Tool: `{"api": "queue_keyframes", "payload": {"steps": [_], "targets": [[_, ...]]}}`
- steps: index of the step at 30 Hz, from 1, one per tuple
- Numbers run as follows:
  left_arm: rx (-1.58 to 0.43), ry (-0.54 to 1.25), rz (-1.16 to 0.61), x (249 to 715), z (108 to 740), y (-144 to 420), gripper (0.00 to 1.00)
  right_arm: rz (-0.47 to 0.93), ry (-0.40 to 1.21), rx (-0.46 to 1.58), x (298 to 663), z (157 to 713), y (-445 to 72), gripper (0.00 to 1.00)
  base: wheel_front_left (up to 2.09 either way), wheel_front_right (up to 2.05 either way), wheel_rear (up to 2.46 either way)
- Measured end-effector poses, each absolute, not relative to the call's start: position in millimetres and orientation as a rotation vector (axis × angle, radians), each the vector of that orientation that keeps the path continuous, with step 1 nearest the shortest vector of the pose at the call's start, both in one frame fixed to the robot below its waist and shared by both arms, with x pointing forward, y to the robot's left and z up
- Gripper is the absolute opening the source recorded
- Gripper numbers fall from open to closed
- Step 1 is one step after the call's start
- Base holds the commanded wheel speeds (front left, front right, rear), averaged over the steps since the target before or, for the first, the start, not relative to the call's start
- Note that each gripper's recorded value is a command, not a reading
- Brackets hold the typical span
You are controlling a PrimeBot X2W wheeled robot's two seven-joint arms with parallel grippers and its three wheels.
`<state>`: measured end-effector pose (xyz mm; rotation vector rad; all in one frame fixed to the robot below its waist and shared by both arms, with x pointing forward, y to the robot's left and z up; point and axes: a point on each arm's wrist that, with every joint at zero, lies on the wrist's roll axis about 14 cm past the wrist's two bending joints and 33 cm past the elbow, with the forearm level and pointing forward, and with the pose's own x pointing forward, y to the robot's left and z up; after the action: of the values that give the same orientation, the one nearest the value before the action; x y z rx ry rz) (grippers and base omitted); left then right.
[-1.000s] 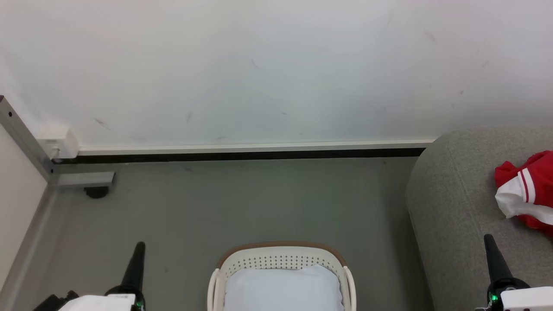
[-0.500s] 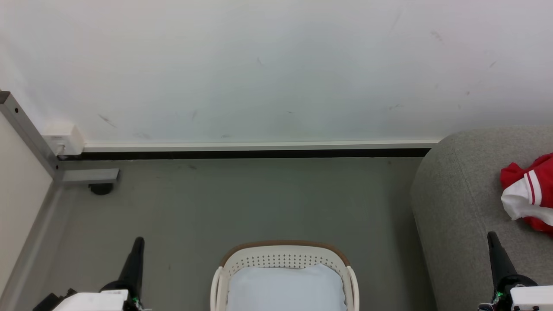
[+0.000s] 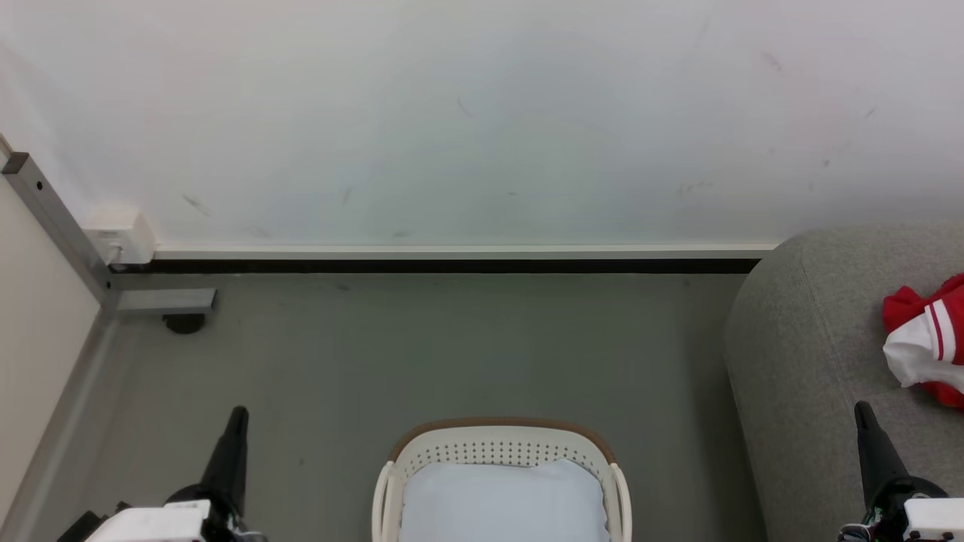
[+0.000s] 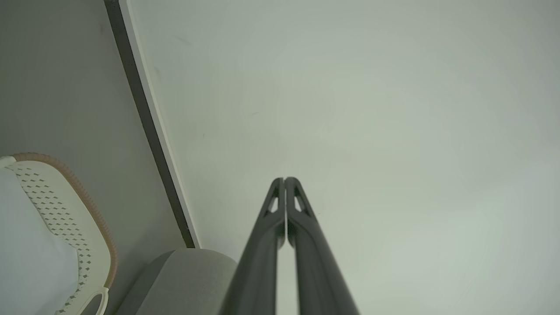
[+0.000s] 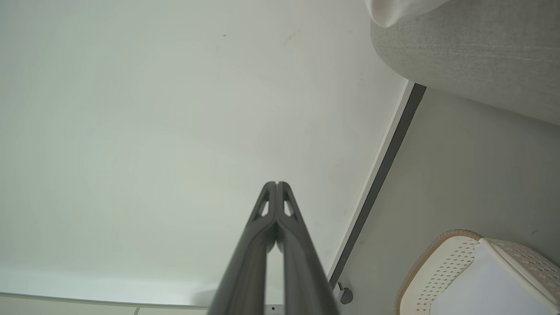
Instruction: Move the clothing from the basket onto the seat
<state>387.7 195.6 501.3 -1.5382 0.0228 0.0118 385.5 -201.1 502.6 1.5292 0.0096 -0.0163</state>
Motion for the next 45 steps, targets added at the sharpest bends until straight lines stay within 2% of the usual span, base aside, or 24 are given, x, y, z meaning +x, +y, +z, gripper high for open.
{"api": "queue_keyframes", "payload": {"steps": [45], "targets": [[-1.572,0.012,0.009,387.7,503.5,198.6,0.00,-0.007,0.009,1.576,387.2,503.6,-199.9,0.00,0.00,0.00,0.00]]}}
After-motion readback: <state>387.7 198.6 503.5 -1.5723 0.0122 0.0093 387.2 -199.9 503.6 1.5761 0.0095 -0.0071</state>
